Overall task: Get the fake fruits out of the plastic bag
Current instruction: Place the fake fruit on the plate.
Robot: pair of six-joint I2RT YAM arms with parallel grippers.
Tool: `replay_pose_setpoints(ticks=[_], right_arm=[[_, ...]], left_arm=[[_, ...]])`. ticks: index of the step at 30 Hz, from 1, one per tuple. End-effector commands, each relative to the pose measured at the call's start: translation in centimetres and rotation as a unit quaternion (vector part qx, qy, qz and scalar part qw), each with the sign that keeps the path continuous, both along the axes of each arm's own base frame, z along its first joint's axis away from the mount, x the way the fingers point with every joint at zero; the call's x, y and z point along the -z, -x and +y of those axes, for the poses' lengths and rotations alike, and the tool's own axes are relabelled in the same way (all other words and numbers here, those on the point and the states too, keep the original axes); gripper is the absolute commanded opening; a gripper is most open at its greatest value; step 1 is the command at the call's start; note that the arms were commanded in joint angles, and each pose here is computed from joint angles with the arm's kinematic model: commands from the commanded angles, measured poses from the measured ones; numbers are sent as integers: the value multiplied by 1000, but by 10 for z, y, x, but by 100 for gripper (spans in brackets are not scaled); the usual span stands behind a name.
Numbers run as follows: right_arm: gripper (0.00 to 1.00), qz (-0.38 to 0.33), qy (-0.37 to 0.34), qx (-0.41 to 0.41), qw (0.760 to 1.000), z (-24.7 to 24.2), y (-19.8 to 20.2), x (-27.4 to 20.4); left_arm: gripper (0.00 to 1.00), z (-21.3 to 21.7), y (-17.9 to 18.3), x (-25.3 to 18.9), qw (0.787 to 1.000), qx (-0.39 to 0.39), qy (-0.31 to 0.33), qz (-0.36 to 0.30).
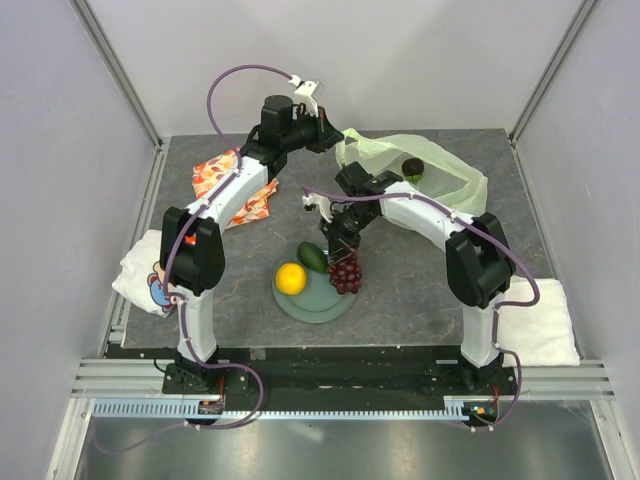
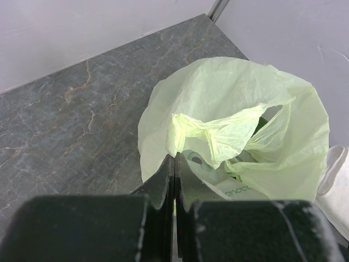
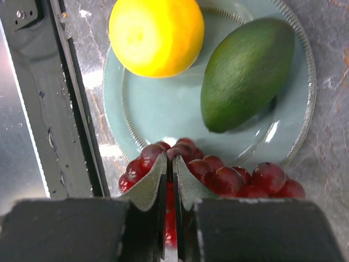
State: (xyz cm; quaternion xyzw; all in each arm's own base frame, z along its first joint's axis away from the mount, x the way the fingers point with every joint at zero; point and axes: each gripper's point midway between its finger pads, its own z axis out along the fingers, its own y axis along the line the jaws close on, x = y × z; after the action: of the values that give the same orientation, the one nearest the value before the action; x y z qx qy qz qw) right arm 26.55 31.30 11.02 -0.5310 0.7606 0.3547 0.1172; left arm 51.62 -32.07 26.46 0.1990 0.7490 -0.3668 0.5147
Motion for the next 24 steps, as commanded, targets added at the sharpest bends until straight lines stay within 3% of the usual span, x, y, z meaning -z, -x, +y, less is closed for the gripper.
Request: replay_pose_setpoints(ticks=[1, 6, 15, 18, 20, 21, 24], right_arm=[[11, 1, -16, -7, 1000, 16, -7, 2], [10, 27, -44, -28, 998, 27, 3, -4], [12, 48, -34, -48, 997, 31, 15, 12], [21, 53, -23, -39, 998, 33, 10, 21], [30, 57, -16, -36, 998, 33, 10, 26], [41, 56, -13, -34, 998, 32, 9, 27], [53, 50, -18, -22, 998, 34, 5, 16]], left_arm=[[2, -6, 3, -17, 1000, 14, 23, -13], [2, -8, 3, -16, 999, 17, 29, -7], [2, -10, 3, -15, 999, 21, 34, -3], [2, -10, 2, -12, 999, 21, 33, -2], [2, -12, 2, -12, 999, 24, 33, -2], [2, -11, 1, -11, 999, 23, 33, -2], [2, -11, 0, -14, 999, 23, 32, -7]])
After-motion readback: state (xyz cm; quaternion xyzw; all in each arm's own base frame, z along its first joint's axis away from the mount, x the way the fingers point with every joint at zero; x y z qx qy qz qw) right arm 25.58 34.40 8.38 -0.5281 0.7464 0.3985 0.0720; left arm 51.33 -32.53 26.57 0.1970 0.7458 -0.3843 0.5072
